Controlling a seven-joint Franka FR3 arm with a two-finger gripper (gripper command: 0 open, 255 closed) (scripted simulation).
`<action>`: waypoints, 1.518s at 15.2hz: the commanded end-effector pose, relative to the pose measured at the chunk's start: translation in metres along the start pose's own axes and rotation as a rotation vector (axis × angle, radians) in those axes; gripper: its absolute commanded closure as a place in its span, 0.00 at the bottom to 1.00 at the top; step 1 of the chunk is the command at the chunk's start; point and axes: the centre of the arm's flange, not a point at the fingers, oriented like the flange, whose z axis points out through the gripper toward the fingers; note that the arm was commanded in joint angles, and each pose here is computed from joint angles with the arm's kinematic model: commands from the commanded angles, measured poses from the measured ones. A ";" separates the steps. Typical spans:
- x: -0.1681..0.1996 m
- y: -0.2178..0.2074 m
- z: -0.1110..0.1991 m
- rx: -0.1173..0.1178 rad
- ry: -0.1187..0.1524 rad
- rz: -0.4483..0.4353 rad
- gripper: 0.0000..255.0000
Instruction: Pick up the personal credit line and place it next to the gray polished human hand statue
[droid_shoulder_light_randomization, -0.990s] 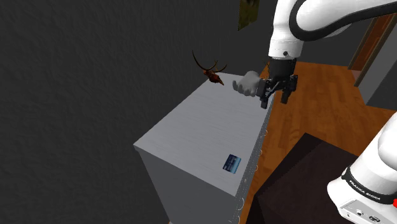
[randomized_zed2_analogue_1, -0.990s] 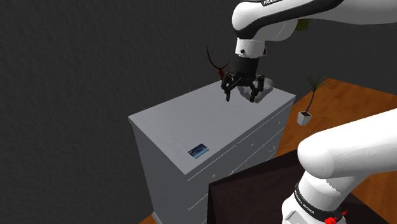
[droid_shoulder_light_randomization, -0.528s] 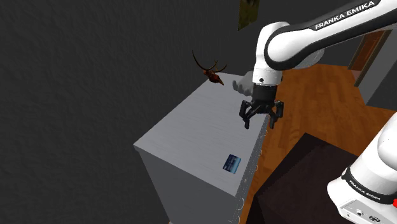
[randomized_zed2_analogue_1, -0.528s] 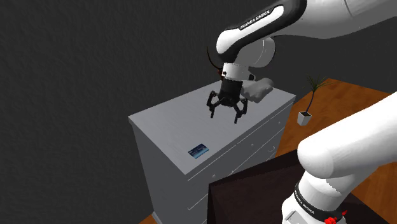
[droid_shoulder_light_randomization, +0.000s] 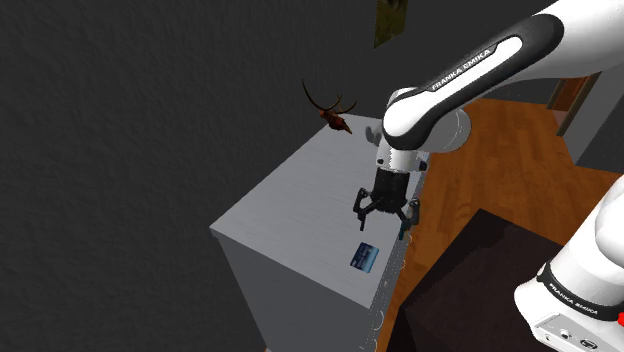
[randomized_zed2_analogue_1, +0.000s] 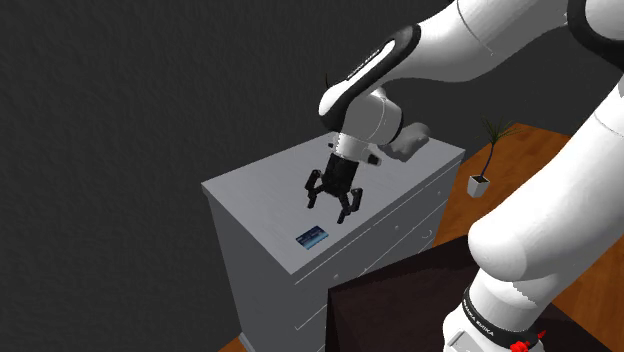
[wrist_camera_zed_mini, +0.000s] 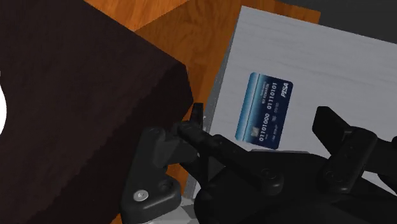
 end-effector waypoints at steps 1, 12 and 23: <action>0.010 -0.011 0.022 0.028 -0.037 0.098 0.00; 0.015 -0.023 0.089 0.058 -0.079 0.202 0.00; 0.015 -0.023 0.088 0.058 -0.079 0.202 1.00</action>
